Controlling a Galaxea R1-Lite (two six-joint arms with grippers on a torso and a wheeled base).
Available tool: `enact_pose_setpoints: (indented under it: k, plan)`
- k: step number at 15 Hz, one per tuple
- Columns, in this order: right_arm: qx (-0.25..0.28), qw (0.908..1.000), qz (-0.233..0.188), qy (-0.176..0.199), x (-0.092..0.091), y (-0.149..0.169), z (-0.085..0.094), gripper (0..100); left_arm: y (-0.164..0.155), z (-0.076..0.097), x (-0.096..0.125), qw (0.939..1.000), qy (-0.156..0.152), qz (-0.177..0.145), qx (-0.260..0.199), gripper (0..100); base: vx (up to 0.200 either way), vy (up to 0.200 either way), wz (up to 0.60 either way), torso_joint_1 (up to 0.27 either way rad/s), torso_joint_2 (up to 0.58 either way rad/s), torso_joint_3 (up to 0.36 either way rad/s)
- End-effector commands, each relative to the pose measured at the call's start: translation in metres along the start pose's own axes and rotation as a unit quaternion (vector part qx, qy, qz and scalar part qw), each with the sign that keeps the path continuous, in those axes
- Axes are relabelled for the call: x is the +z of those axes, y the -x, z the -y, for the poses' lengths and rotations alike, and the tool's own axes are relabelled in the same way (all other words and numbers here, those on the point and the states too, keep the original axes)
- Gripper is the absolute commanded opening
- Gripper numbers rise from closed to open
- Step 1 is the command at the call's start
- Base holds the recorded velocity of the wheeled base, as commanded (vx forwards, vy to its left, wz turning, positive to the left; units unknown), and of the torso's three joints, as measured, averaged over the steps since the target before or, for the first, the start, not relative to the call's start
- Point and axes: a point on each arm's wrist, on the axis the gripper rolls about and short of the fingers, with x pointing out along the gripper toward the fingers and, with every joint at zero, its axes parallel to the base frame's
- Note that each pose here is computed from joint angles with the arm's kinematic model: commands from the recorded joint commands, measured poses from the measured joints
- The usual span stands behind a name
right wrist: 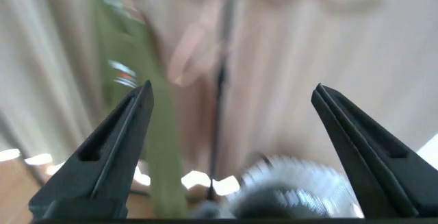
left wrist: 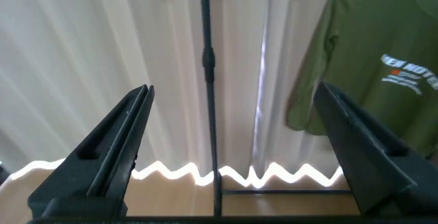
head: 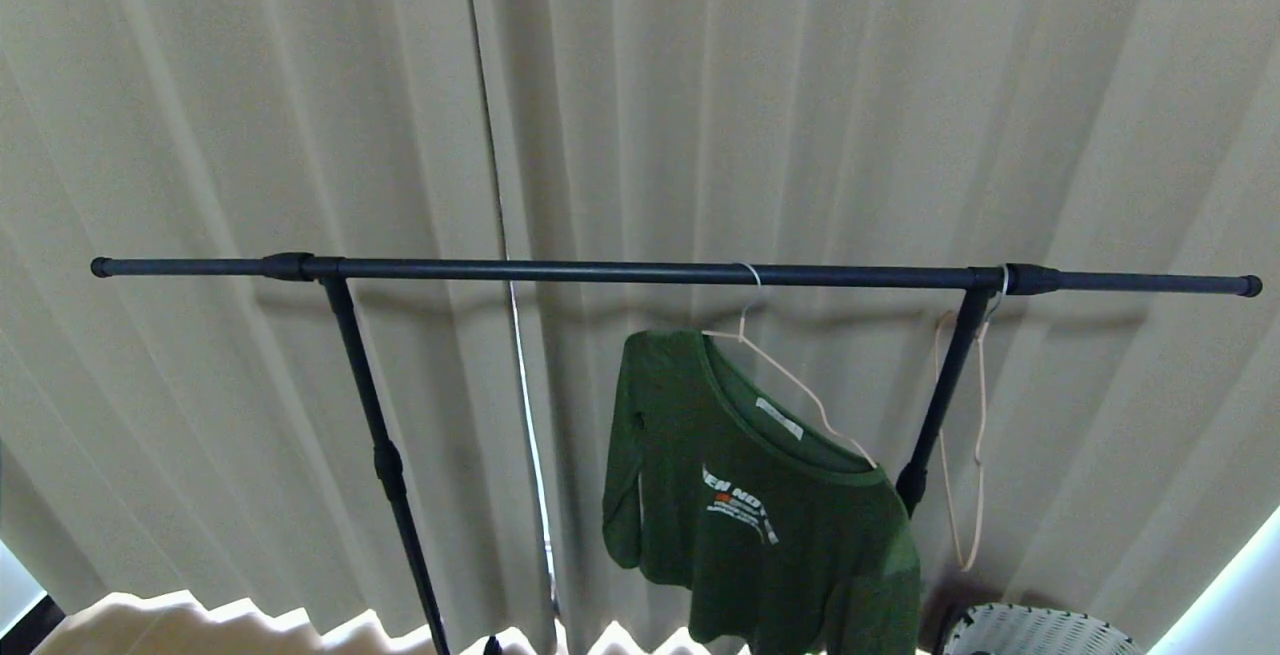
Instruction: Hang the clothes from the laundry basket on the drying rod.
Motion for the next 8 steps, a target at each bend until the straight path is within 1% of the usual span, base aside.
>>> enact_pose_setpoints:
  k: [1, 3, 4, 7, 8]
  plan:
    - [0.004, 0.9999, 0.009, 0.003, -0.0016, 0.0012, -0.0006, 100, 0.0028, -0.0003, -0.0016, 0.9998, 0.004, 0.02, -0.004, 100, 0.0, 0.0, 0.0, 0.0, 0.0, 0.0]
    - [0.006, 0.9999, 0.009, -0.002, -0.0021, 0.0011, -0.0007, 100, 0.0029, -0.0003, -0.0014, 0.9997, 0.013, 0.022, -0.004, 100, 0.0, 0.0, 0.0, 0.0, 0.0, 0.0]
    - [0.005, 0.9999, 0.009, -0.01, -0.0016, 0.0012, -0.0007, 100, 0.0031, -0.0003, -0.0012, 0.9997, 0.011, 0.023, -0.004, 100, 0.0, 0.0, 0.0, 0.0, 0.0, 0.0]
    - [0.005, 0.9999, 0.009, -0.012, -0.0016, 0.0012, -0.0007, 100, 0.0031, -0.0004, -0.0013, 0.9995, 0.02, 0.023, -0.002, 100, 0.0, 0.0, 0.0, 0.0, 0.0, 0.0]
    - [0.005, 0.9999, 0.009, -0.012, -0.0016, 0.0012, -0.0007, 100, 0.0031, -0.0004, -0.0013, 0.9995, 0.02, 0.023, -0.003, 100, -0.2, 0.0, 0.0, 0.007, 0.01, -0.007]
